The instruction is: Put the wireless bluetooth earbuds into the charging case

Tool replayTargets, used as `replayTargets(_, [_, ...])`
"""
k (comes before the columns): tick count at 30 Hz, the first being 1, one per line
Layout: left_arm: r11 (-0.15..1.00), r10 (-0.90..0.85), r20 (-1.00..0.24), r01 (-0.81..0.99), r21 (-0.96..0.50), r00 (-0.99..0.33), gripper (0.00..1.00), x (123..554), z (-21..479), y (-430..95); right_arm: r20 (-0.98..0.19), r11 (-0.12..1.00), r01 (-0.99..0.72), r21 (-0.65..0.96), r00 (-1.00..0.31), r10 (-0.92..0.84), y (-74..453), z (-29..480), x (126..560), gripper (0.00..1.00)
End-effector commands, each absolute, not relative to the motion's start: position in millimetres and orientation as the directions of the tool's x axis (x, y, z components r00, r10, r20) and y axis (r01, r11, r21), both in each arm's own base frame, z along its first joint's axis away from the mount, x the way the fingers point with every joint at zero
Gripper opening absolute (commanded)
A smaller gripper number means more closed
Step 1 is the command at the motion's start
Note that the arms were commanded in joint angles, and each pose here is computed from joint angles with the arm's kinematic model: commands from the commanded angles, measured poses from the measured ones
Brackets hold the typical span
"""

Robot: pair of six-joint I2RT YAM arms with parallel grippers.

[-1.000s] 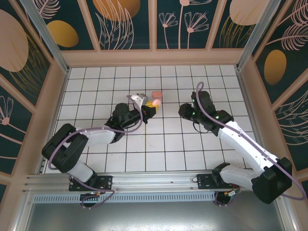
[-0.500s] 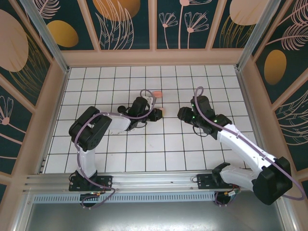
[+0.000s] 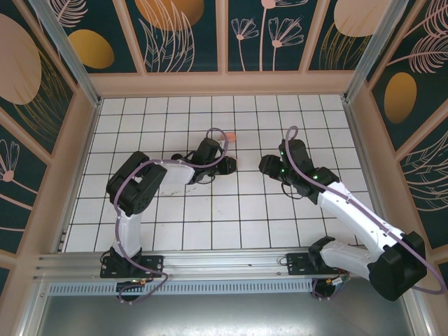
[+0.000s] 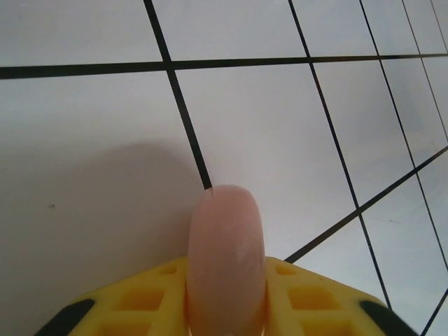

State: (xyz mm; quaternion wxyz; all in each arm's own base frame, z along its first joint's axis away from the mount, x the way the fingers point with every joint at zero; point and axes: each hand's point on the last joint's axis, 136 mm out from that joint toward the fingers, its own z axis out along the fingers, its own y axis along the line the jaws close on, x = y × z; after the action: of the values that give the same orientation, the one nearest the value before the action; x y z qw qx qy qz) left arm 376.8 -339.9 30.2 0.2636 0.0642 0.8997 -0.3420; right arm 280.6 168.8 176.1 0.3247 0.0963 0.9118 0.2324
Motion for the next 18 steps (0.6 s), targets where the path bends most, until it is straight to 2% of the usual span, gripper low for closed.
replayTargets(1, [0.8, -0.063, -0.513, 0.264, -0.538, -0.856, 0.37, 379.8, 22.5, -324.2, -0.588, 0.877, 0.007, 0.48, -0.739, 0.328, 164.1, 190.4, 284.2, 0.49])
replayTargets(4, [0.816, -0.066, -0.534, 0.263, -0.515, -0.843, 0.48, 383.0, 30.1, -314.1, -0.594, 0.878, 0.001, 0.479, -0.736, 0.325, 164.0, 194.3, 284.3, 0.5])
replayTargets(8, [0.831, -0.062, -0.571, 0.275, -0.484, -0.818, 0.58, 388.1, 48.4, -299.5, -0.606, 0.879, 0.013, 0.476, -0.719, 0.339, 155.7, 202.1, 290.0, 0.6])
replayTargets(11, [0.838, -0.066, -0.601, 0.283, -0.467, -0.797, 0.66, 390.6, 65.5, -287.8, -0.615, 0.88, 0.003, 0.476, -0.713, 0.336, 155.1, 208.9, 291.2, 0.63])
replayTargets(18, [0.854, -0.086, -0.714, 0.317, -0.412, -0.695, 0.74, 397.9, 139.1, -260.7, -0.658, 0.887, -0.027, 0.461, -0.68, 0.322, 148.5, 229.6, 295.2, 0.72])
